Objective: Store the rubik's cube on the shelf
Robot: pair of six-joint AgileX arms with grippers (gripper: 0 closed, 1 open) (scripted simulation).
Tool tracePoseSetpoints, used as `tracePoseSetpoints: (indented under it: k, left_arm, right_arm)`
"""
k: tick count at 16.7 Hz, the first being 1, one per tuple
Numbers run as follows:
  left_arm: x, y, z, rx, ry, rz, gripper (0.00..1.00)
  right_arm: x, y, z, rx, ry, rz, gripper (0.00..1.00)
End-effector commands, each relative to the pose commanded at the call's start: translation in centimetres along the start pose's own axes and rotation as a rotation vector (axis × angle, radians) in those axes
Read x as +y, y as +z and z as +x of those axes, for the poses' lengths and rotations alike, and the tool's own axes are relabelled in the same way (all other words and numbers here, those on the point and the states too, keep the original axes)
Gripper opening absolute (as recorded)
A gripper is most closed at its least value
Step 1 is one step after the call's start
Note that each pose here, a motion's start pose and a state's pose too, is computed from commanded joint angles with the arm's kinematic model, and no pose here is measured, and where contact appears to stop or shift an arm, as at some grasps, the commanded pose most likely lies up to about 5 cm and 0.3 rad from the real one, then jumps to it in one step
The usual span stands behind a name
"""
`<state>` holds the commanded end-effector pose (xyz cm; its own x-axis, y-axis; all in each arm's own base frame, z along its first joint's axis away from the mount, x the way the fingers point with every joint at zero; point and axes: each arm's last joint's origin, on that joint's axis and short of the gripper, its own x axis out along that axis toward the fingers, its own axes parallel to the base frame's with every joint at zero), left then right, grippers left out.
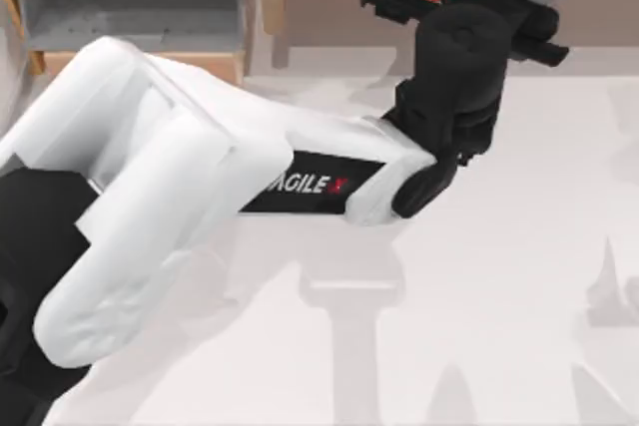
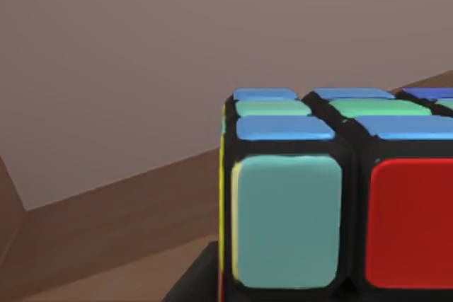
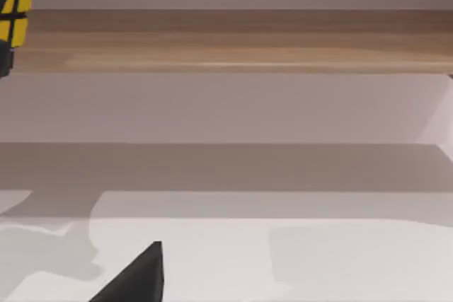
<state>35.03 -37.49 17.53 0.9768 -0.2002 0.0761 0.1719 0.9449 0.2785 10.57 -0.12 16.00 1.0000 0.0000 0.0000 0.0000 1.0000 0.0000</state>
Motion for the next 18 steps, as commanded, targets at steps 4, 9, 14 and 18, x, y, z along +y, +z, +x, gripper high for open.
tracePoseSetpoints:
  k: [4, 9, 14, 18]
  left_arm:
    - [1.0, -2.0, -0.3, -0.061, 0.142, -0.155, 0.00]
    - [1.0, -3.6, -1.1, -0.094, 0.200, -0.254, 0.00]
    - [1.0, -3.6, -1.1, -0.094, 0.200, -0.254, 0.00]
    - [1.8, -2.5, -0.3, -0.137, 0.204, -0.286, 0.00]
  right_arm:
    - [0.0, 0.0, 0.0, 0.000, 0.000, 0.000, 1.00]
    - [0.0, 0.0, 0.0, 0.000, 0.000, 0.000, 1.00]
    - [0.0, 0.0, 0.0, 0.000, 0.000, 0.000, 1.00]
    - [0.0, 0.0, 0.0, 0.000, 0.000, 0.000, 1.00]
